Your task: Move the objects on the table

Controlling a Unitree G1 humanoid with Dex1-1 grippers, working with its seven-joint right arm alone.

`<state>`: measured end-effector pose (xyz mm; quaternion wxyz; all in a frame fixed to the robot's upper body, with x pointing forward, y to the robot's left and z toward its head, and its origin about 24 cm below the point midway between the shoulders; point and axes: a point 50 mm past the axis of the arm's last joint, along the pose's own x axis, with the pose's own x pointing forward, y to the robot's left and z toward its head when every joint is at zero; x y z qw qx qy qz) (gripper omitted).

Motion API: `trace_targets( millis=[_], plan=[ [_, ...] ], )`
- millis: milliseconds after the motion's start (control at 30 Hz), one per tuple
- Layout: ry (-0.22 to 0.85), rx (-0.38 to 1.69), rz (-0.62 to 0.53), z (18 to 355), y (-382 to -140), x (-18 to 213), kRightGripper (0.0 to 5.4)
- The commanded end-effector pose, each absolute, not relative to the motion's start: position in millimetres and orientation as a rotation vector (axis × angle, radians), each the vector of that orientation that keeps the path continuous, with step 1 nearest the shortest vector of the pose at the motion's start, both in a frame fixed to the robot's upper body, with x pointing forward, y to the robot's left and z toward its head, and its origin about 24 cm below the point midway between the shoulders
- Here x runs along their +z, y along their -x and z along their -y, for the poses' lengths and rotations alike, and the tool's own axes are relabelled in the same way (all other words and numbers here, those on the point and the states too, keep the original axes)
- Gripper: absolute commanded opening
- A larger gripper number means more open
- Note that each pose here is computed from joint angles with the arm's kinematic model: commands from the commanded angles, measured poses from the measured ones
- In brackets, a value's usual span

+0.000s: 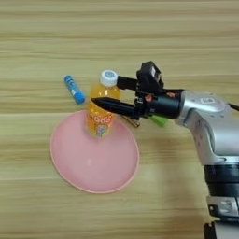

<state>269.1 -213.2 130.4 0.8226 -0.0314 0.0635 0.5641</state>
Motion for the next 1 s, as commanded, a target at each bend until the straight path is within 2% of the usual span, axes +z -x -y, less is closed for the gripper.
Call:
trace_targets(
  millis=[33,267,633,767,933,1000],
  plan=[
    [0.245,1.2,-0.048,208,-271,151,3.38],
    [0.25,1.213,-0.078,202,-267,127,3.38],
    [0.24,1.213,-0.055,206,-270,120,3.38],
    [0.233,1.202,-0.056,208,-273,118,4.11],
    [0.218,1.19,-0.041,208,-276,121,4.67],
    [0.212,1.174,-0.008,207,-279,126,5.14]
  ],
)
